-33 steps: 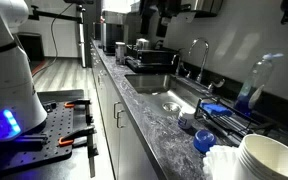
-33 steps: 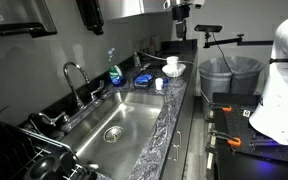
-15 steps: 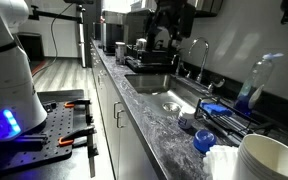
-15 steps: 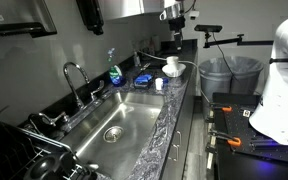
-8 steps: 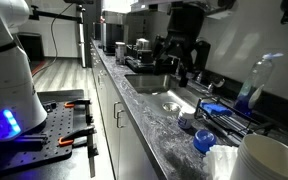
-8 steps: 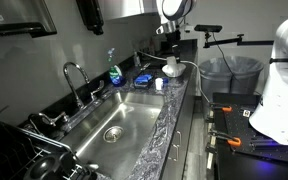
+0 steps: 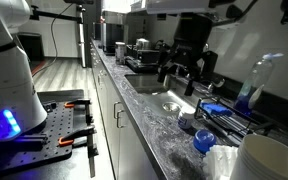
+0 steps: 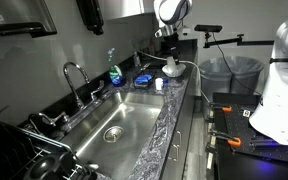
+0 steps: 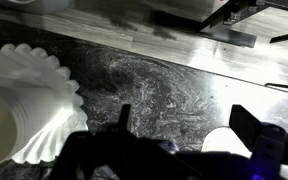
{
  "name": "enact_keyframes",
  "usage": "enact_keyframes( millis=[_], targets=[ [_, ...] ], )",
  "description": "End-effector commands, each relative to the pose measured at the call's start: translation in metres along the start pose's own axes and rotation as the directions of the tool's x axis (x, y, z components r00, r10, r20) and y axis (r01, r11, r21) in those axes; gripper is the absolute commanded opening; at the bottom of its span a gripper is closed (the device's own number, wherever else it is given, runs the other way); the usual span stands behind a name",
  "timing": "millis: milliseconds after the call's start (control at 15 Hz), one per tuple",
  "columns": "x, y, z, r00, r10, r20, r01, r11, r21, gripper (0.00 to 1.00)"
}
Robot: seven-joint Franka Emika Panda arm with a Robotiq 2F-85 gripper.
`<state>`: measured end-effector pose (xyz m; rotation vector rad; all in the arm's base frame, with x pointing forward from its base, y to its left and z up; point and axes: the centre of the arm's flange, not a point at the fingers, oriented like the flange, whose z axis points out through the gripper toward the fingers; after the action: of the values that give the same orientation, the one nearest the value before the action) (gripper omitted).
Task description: Put the blue soap on the rack, then remove it from the rack
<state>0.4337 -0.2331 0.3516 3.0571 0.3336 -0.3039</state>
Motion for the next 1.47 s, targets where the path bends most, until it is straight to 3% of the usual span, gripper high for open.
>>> enact_keyframes(
  millis=[0,467,867,1400],
  targets=[
    [0.012,0.002,0.013,0.999,-0.032,0.004,0.032,0.999,0.006,1.00],
    [0.045,0.018,0.058,0.991,-0.136,-0.014,0.137,0.991,0.004,1.00],
    [0.062,0.051,0.084,0.986,-0.142,-0.088,0.142,0.990,-0.010,1.00],
    [0.079,0.071,0.100,0.988,-0.111,-0.105,0.111,0.994,-0.011,1.00]
  ],
)
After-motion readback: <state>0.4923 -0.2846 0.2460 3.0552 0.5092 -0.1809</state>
